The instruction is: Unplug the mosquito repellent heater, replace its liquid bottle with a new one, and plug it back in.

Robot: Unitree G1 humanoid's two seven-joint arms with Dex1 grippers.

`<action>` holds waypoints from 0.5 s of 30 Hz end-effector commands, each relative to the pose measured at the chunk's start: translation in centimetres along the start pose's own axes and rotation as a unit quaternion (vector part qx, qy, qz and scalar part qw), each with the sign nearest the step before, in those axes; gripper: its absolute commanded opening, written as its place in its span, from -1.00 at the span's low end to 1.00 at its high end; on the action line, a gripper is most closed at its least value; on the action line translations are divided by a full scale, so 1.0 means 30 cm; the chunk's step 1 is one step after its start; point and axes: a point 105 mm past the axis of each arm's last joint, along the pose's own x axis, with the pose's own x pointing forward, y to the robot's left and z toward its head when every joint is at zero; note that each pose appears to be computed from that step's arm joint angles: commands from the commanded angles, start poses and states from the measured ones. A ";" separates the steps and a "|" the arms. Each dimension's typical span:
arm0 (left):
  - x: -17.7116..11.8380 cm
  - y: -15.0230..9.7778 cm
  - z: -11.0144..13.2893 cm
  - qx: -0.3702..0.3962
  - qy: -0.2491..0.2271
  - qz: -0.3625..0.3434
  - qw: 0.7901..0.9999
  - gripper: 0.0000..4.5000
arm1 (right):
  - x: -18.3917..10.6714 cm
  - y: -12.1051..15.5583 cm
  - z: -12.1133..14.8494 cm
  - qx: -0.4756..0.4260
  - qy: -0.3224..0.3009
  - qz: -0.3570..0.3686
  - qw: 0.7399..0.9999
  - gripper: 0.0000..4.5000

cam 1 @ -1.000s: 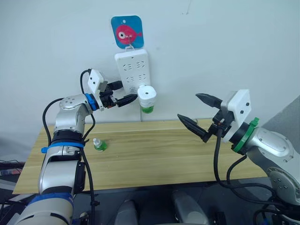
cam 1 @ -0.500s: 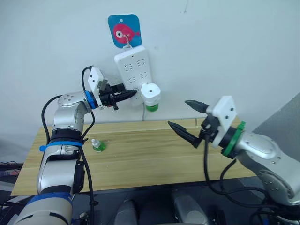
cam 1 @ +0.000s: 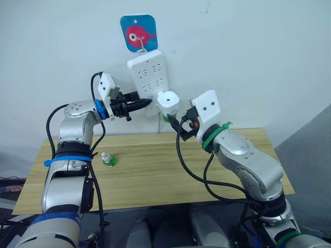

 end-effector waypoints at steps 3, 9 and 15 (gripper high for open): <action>0.013 -0.016 0.047 0.025 -0.009 -0.010 1.000 -0.43 | 0.031 0.012 0.063 0.000 -0.046 0.000 0.999 1.00; 0.012 -0.019 0.052 0.028 -0.006 -0.010 1.000 -0.43 | 0.090 0.037 0.069 0.006 -0.055 0.006 0.998 1.00; 0.014 -0.023 0.058 0.030 -0.006 -0.011 0.999 -0.43 | 0.142 0.043 0.064 0.011 -0.062 -0.005 0.998 1.00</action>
